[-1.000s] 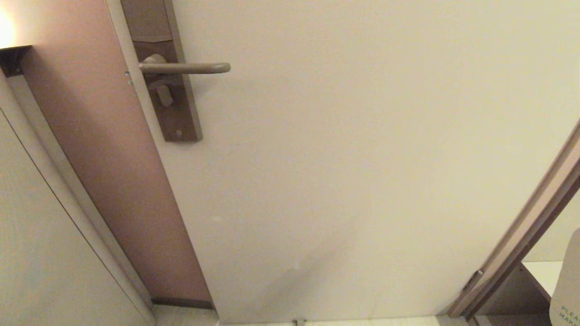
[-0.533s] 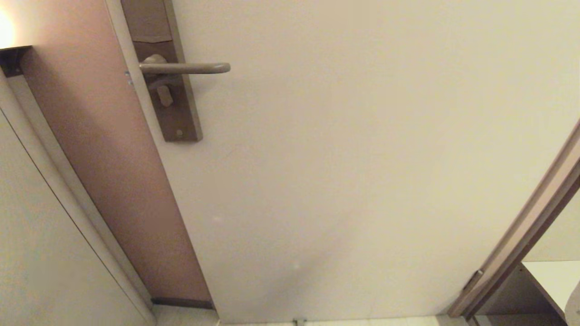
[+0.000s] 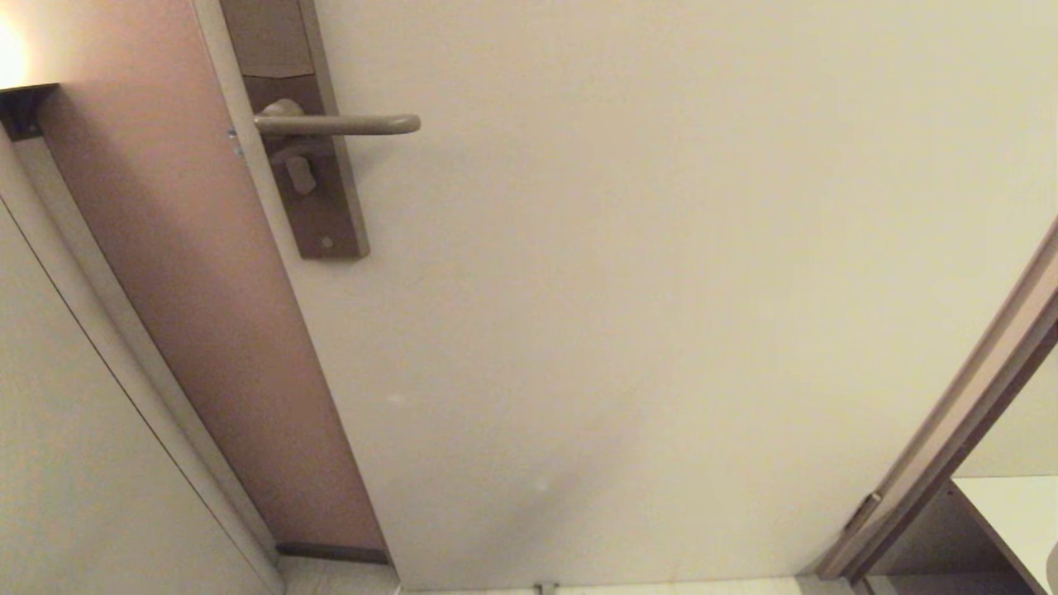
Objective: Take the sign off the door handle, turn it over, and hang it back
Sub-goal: Hang the sign back with the other side facing out
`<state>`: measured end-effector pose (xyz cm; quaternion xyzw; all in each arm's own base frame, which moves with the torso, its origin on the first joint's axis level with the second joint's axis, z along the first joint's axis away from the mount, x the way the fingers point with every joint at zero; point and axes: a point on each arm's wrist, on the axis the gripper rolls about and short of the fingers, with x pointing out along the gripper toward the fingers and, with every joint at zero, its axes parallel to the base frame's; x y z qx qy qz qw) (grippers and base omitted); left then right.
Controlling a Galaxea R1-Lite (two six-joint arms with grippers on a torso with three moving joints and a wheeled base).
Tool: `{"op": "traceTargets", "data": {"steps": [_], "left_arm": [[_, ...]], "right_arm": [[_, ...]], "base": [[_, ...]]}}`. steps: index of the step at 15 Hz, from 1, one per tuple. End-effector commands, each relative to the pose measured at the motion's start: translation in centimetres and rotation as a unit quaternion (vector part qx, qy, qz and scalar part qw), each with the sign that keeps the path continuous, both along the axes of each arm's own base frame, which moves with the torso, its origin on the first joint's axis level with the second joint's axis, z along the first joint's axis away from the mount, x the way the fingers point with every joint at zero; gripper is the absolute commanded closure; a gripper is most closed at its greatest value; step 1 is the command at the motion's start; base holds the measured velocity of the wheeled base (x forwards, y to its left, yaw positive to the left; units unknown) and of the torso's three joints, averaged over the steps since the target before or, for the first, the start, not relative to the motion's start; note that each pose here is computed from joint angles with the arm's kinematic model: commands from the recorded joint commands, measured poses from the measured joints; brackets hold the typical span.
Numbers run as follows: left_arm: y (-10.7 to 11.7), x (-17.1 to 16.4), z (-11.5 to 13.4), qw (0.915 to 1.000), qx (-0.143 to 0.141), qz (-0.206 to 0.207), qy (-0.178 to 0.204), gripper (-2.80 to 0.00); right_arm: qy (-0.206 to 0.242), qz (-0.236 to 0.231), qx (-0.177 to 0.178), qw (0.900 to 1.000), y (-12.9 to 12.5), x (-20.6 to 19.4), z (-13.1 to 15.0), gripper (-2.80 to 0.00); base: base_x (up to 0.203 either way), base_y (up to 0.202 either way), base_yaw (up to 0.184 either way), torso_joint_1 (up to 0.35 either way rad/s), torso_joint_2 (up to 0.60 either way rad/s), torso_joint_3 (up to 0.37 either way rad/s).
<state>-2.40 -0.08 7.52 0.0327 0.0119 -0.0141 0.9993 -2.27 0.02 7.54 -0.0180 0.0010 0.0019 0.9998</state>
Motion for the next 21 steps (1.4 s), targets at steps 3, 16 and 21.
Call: {"op": "traceTargets", "data": {"steps": [3, 16, 21], "left_arm": [[0.00, 0.01, 0.00, 1.0000, -0.001, 0.000, 0.001, 0.00], [-0.01, 0.01, 0.00, 1.0000, 0.004, -0.001, 0.001, 0.00], [0.00, 0.01, 0.00, 0.9999, -0.015, 0.001, 0.001, 0.00]], "right_arm": [[0.000, 0.000, 0.000, 1.000, 0.00, -0.01, 0.00, 0.00], [0.000, 0.000, 0.000, 1.000, 0.00, -0.01, 0.00, 0.00], [0.000, 0.000, 0.000, 1.000, 0.00, -0.01, 0.00, 0.00]], "base": [[0.000, 0.000, 0.000, 0.000, 0.00, 0.000], [0.000, 0.000, 0.000, 0.000, 0.00, 0.000], [0.000, 0.000, 0.000, 0.000, 0.00, 0.000]]}}
